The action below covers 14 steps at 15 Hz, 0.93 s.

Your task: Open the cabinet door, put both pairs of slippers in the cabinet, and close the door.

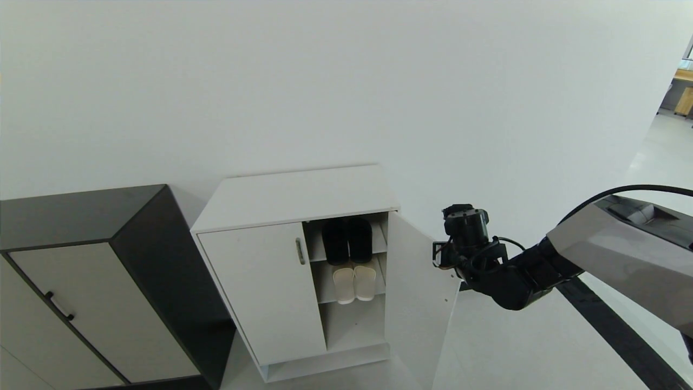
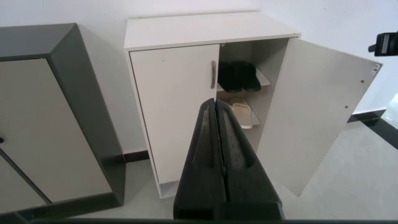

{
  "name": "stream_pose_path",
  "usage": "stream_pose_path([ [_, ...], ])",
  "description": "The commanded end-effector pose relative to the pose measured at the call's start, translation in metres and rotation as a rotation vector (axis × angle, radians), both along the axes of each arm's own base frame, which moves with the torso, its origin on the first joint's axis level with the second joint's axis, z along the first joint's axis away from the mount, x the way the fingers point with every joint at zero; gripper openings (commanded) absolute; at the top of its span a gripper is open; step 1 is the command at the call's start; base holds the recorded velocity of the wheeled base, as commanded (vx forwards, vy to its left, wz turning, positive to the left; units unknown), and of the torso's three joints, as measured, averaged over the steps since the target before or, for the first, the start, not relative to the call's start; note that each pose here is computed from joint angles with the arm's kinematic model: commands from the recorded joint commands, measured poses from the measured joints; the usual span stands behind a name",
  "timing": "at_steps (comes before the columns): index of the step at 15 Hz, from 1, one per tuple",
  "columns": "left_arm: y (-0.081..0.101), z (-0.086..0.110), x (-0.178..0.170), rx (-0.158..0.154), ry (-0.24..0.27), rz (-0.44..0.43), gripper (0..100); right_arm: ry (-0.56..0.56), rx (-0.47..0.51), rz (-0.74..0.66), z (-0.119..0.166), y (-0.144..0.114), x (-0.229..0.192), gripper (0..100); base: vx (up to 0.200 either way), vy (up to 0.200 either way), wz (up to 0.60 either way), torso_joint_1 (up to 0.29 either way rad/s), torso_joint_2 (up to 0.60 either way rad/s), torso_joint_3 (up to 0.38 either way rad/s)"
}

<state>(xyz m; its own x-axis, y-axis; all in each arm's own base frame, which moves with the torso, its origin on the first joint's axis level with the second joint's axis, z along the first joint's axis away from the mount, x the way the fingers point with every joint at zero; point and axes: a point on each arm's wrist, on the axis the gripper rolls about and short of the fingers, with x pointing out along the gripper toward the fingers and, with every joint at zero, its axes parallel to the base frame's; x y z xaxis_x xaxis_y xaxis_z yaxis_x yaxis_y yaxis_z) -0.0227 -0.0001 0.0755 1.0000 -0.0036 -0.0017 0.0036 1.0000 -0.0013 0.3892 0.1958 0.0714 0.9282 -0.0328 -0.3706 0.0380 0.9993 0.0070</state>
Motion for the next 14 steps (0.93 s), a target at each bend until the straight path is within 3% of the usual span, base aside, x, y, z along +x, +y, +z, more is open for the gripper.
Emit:
stream_pose_path([
  [1,0.0,0.0,0.0,0.0,0.0,0.001,0,-0.007,0.004,-0.047,-0.002,-0.018,0.015,0,0.0,0.0,0.0,0.0,0.0,0.0],
  [8,0.0,0.0,0.0,0.0,0.0,0.001,0,0.029,-0.014,-0.074,-0.025,-0.026,0.029,0,0.0,0.0,0.0,0.0,0.0,0.0],
  [14,0.0,0.0,0.0,0.0,0.0,0.001,0,0.04,-0.019,-0.035,-0.025,-0.011,0.016,0,0.0,0.0,0.0,0.0,0.0,0.0],
])
